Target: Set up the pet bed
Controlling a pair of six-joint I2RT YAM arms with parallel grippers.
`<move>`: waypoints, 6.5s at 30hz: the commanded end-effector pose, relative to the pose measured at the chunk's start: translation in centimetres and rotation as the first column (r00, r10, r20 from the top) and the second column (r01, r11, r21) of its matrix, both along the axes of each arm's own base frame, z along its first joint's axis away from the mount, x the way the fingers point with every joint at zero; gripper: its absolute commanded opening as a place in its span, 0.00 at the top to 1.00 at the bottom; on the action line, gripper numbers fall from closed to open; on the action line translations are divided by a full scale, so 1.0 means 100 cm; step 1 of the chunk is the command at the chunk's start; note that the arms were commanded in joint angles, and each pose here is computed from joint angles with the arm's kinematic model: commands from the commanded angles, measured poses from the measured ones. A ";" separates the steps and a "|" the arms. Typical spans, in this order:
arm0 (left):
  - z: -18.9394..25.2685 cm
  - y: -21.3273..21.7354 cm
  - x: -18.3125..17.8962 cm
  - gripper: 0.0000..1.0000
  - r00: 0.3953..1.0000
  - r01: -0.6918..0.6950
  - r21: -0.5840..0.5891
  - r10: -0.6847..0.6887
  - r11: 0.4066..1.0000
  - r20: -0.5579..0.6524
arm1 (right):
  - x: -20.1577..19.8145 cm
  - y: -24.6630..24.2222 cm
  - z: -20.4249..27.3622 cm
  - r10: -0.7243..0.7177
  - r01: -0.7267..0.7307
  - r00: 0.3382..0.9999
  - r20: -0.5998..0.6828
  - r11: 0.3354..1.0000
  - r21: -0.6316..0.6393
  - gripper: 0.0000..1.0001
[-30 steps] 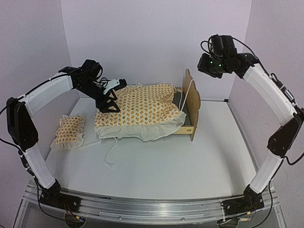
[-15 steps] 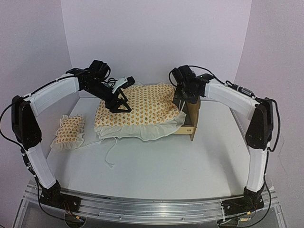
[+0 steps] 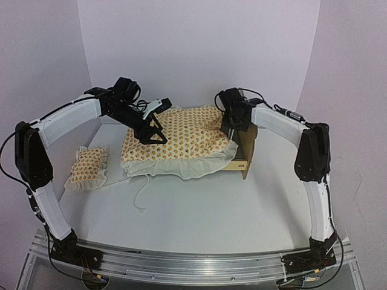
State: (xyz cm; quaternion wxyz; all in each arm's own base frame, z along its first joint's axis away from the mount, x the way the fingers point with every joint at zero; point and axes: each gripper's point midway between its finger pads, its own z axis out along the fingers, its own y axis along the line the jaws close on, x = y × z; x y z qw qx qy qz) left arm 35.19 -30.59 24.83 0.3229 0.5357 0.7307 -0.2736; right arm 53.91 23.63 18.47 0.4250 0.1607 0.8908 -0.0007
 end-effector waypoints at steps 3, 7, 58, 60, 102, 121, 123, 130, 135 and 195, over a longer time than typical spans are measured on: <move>0.020 -0.002 -0.002 0.24 1.000 0.005 -0.045 -0.004 0.999 0.027 | -0.025 0.029 0.106 0.175 -0.182 0.968 0.181 0.983 0.022 1.00; 0.019 -0.008 -0.005 0.23 0.999 0.041 -0.061 -0.040 0.997 0.014 | -0.083 0.053 0.135 0.250 -0.250 0.941 0.229 0.968 -0.027 1.00; 0.041 -0.185 -0.029 1.00 0.876 0.483 -0.406 -0.424 0.776 0.232 | -0.163 0.069 0.101 0.072 -0.135 0.988 0.137 0.832 0.538 1.00; 0.044 -0.187 -0.030 0.97 0.854 0.516 -0.383 -0.427 0.766 0.298 | -0.159 0.073 0.100 0.069 -0.132 0.988 0.136 0.829 0.543 1.00; 0.027 -0.189 -0.012 1.00 0.872 0.479 -0.368 -0.380 0.797 0.309 | -0.208 0.026 0.132 0.948 -0.813 0.298 -0.109 0.193 -0.549 0.20; 0.025 -0.188 -0.014 1.00 0.864 0.488 -0.350 -0.386 0.800 0.323 | -0.146 0.007 0.050 0.692 -0.709 -0.035 -0.721 -0.525 -0.470 0.11; 0.026 -0.188 -0.013 1.00 0.864 0.488 -0.350 -0.386 0.799 0.324 | -0.139 0.005 0.039 0.678 -0.718 -0.044 -0.734 -0.533 -0.449 0.12; 0.026 -0.188 -0.014 1.00 0.863 0.490 -0.351 -0.389 0.798 0.322 | -0.121 0.010 0.026 0.685 -0.741 -0.053 -0.726 -0.515 -0.432 0.18; 0.027 -0.188 -0.014 1.00 0.862 0.492 -0.349 -0.388 0.798 0.327 | -0.112 0.013 0.027 0.706 -0.765 -0.017 -0.708 -0.465 -0.446 0.83; 0.030 -0.187 -0.010 1.00 0.848 0.504 -0.331 -0.384 0.798 0.366 | -0.150 0.066 0.029 0.988 -0.970 -0.107 -0.108 -0.128 -0.208 0.60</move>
